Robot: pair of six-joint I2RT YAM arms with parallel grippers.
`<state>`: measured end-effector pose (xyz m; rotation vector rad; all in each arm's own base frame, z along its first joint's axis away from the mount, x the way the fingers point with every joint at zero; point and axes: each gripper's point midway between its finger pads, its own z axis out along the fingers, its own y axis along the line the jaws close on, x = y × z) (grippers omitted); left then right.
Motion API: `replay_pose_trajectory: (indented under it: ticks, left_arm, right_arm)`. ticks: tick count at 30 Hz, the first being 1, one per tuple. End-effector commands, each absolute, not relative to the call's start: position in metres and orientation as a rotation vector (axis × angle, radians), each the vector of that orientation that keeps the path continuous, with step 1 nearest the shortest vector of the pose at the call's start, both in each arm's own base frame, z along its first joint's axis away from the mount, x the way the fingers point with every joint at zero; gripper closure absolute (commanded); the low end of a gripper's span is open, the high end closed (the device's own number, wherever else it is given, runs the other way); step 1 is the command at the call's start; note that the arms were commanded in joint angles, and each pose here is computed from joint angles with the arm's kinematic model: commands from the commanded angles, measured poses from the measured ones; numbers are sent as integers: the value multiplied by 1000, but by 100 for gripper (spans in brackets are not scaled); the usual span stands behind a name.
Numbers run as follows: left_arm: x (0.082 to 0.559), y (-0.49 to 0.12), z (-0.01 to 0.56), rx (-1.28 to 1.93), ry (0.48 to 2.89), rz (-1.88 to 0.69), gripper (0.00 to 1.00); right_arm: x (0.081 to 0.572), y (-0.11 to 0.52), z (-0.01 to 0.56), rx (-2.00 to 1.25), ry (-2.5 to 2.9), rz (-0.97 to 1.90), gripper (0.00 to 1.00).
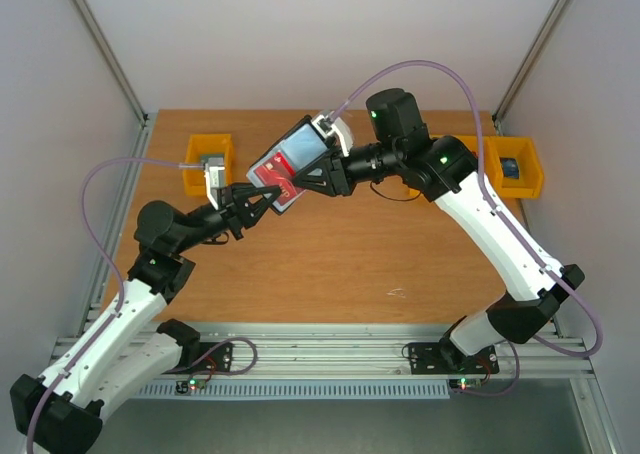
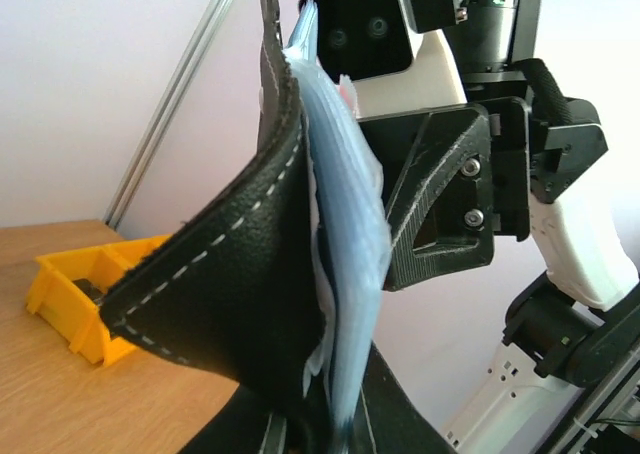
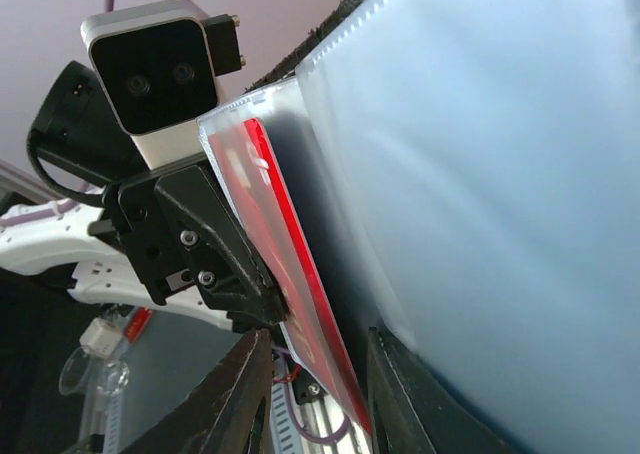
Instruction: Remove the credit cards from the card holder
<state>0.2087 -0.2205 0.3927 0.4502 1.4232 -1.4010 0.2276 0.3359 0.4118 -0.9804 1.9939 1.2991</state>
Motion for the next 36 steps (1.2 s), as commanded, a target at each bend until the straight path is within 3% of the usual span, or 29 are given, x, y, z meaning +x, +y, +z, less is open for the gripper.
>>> replay_pose_trajectory:
  ticks: [1,6,12,17,22,24,30,36]
  left_arm:
    - [172,-221,429,628,1217,-1437,100]
    - [172,-221,429,632,1215,-1434,100]
    - [174,-222,428,628,1222,-1433,100]
    - [175,-222,427,629,1229,-1430,99]
    - [177,-222,424,618,1236,-1429,82]
    - [176,-222,424,622,1234,-1431,79]
    - [175,-222,423,627,1235,-1434,80]
    - [176,-223,421,627,1240,-1433,91]
  right_arm:
    - [231,337,416,-960,1978,1319,74]
    - [232,336,416,-971,1982,1301,73]
    - [219,347,416,-1040,1964,1447,99]
    - [206,345,434,-1084,1865,1513,99]
    - [214,332,435,-1047,1879,1477,99]
    - [216,327,435,-1035,1888,1467,99]
    - [217,320,435,-1032,1905,1434,99]
    - [218,313,433,-1033,1927,1405,99]
